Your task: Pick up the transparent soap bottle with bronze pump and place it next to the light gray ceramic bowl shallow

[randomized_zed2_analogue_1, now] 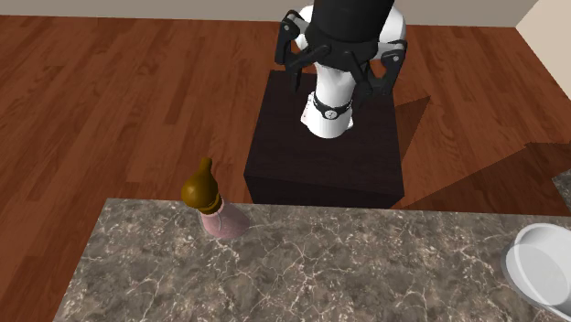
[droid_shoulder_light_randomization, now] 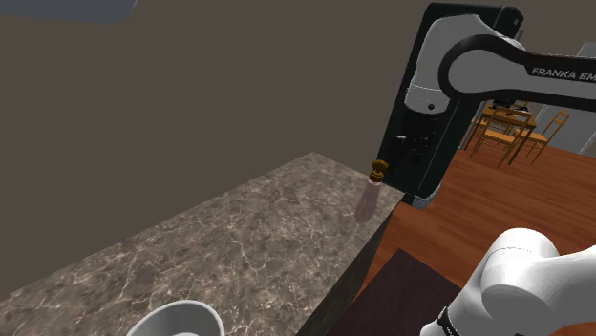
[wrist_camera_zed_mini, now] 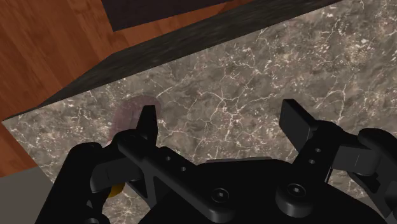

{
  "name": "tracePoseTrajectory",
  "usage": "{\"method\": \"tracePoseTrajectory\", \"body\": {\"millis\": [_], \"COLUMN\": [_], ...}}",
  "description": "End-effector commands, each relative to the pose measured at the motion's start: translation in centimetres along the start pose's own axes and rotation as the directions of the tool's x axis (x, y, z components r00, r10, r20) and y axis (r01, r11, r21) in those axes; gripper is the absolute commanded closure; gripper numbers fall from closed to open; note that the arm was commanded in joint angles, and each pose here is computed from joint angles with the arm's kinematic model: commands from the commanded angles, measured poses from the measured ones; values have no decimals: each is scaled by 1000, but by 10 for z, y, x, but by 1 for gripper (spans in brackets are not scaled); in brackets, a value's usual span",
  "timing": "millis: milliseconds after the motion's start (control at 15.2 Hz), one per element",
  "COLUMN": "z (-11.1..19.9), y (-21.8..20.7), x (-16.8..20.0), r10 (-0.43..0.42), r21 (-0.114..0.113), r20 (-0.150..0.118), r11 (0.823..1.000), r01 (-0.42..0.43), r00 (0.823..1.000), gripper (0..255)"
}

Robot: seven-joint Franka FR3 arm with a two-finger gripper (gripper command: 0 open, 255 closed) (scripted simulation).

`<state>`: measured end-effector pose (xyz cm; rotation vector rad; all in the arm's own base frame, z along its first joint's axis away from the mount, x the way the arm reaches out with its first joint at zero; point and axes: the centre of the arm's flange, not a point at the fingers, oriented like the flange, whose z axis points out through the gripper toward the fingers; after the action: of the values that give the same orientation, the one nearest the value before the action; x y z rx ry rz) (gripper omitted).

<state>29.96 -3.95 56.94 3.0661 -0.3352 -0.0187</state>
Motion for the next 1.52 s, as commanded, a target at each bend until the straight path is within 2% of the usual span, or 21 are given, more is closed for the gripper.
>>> {"method": "tracePoseTrajectory", "body": {"millis": [0,1188,1452], "z": [0,83,100], "y": [0,163,163], "x": [0,169,169], "r10": [0,-82,-82], "r21": [0,78,79], "r20": [0,30,30], "r11": [1000,994,994], "r01": [0,79,80], "r00": [1000,996,996], "gripper": [0,0,0]}}
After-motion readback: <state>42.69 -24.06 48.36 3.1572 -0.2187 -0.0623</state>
